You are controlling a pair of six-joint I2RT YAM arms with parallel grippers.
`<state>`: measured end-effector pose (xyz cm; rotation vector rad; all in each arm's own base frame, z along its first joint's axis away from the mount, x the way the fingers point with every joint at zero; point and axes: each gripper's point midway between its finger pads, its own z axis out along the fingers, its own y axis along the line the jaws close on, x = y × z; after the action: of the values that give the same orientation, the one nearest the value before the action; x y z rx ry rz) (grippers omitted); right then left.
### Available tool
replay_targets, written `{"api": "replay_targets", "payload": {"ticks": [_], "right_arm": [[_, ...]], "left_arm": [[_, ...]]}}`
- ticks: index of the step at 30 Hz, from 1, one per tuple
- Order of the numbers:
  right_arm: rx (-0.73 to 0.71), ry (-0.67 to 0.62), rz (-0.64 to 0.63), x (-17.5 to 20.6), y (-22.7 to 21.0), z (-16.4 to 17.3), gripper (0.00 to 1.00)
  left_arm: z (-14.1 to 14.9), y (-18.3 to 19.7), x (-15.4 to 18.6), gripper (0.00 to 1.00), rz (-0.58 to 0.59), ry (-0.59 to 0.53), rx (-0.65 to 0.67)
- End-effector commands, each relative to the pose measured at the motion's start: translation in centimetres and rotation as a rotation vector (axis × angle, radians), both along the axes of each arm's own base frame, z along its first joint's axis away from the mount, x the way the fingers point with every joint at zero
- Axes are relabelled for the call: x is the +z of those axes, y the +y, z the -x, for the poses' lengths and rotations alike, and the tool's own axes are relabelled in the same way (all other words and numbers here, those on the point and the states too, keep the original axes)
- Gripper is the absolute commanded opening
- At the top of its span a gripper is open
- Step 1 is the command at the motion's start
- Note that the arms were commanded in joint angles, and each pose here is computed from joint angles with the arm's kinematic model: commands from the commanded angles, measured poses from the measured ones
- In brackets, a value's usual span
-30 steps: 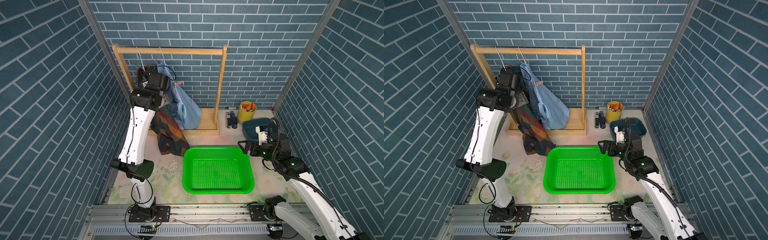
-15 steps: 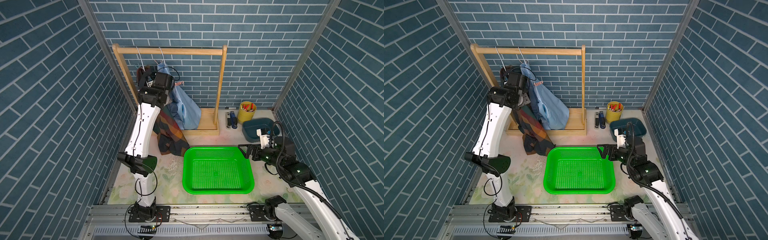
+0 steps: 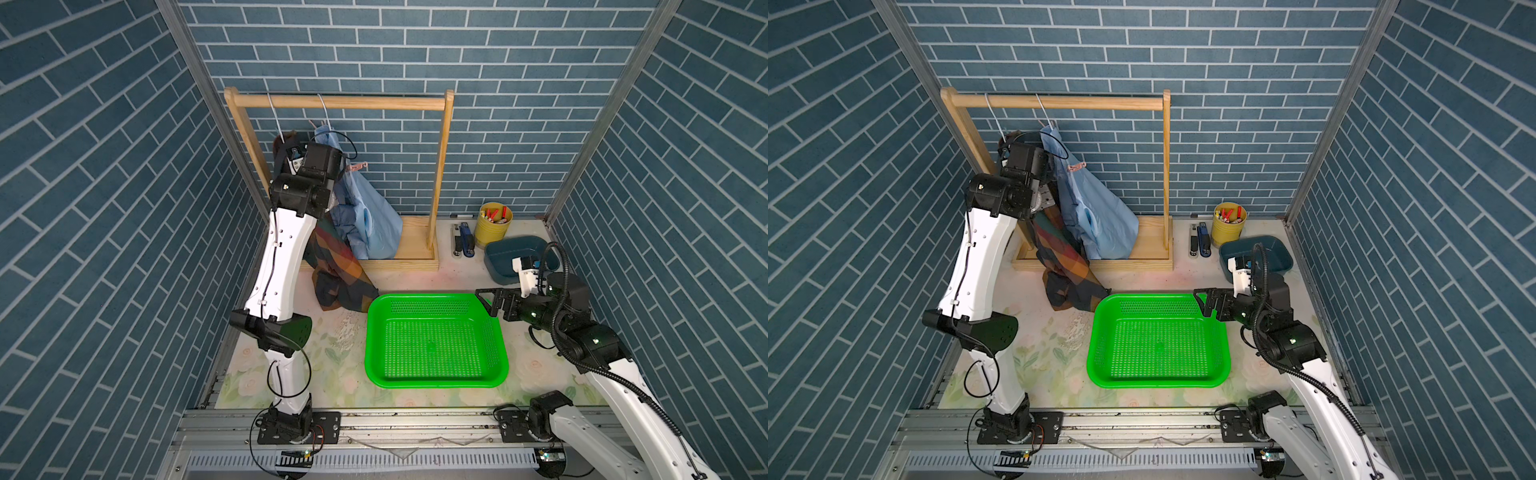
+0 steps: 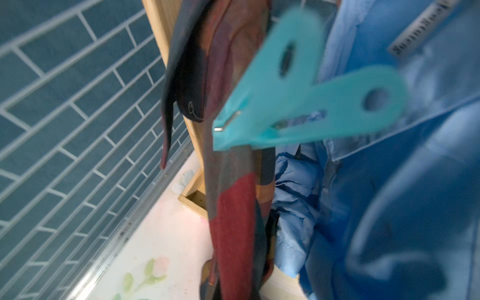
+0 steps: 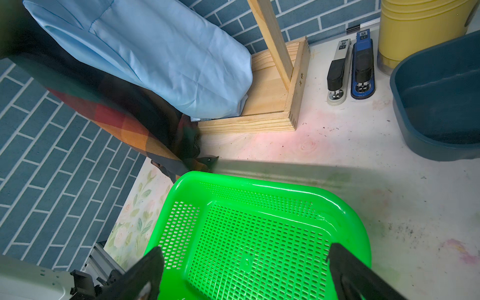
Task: Remove the clothespins securing long-sleeve shirts to the hanger
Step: Pick up the hanger from the clothesline.
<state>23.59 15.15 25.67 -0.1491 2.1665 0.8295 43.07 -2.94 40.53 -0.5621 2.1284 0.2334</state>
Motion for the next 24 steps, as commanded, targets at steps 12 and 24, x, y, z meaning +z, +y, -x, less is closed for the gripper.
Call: {"api": "replay_targets", "payload": {"ticks": [12,24], "right_arm": [[0.014,0.040,-0.037,-0.5,1.0,-0.7,0.99],[0.009,0.047,-0.075,-0.5,1.4,-1.0,0.99]], "left_arm": [[6.3,1.9,7.5,0.00,-0.078,-0.143,-0.042],[9.5,1.9,12.4,0.00,-0.088,-0.297,-0.108]]}}
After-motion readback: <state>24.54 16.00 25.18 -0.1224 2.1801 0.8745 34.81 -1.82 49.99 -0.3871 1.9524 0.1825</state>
